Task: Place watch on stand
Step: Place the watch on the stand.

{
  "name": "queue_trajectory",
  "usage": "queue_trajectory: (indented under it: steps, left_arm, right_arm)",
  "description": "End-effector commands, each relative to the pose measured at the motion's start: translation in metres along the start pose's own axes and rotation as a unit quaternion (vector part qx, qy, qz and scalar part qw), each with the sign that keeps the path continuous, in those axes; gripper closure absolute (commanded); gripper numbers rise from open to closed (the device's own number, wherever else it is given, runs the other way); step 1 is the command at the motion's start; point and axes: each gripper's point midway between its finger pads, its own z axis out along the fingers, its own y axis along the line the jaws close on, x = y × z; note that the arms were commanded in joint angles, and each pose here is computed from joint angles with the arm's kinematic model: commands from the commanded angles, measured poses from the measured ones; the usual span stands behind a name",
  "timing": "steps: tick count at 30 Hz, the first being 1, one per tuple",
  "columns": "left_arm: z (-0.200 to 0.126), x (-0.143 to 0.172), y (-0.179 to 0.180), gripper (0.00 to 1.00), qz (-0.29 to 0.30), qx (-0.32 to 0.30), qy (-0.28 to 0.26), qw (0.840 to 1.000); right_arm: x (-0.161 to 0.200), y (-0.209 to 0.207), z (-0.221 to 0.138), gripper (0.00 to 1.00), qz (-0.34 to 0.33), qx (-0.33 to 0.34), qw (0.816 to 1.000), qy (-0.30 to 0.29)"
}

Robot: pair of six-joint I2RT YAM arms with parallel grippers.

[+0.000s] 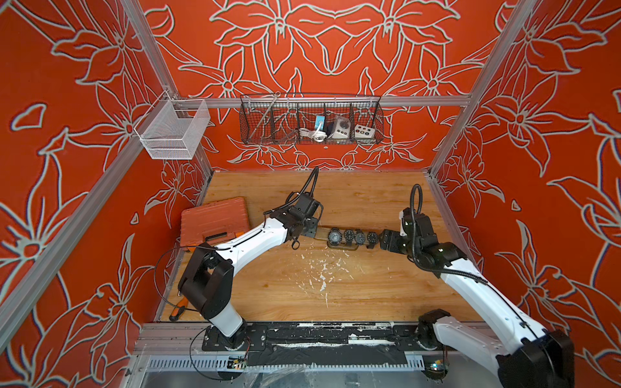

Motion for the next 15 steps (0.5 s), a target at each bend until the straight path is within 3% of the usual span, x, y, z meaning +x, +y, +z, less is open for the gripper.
queue_trajectory:
  steps: [1,7,15]
  left_arm:
    - [0.006,-0.001,-0.008,0.58,0.025,0.014,0.007,1.000]
    - [0.011,0.003,-0.016,0.58,0.035,0.017,0.024,0.999]
    - [0.011,0.009,-0.035,0.56,0.055,0.024,0.041,0.997]
  right_arm:
    - [-0.002,0.010,0.009,0.12,0.029,-0.053,0.998,0.007]
    - [-0.006,0.005,0.029,0.12,0.063,-0.069,0.995,0.023]
    - [-0.008,0.012,0.039,0.12,0.045,-0.084,0.995,0.038]
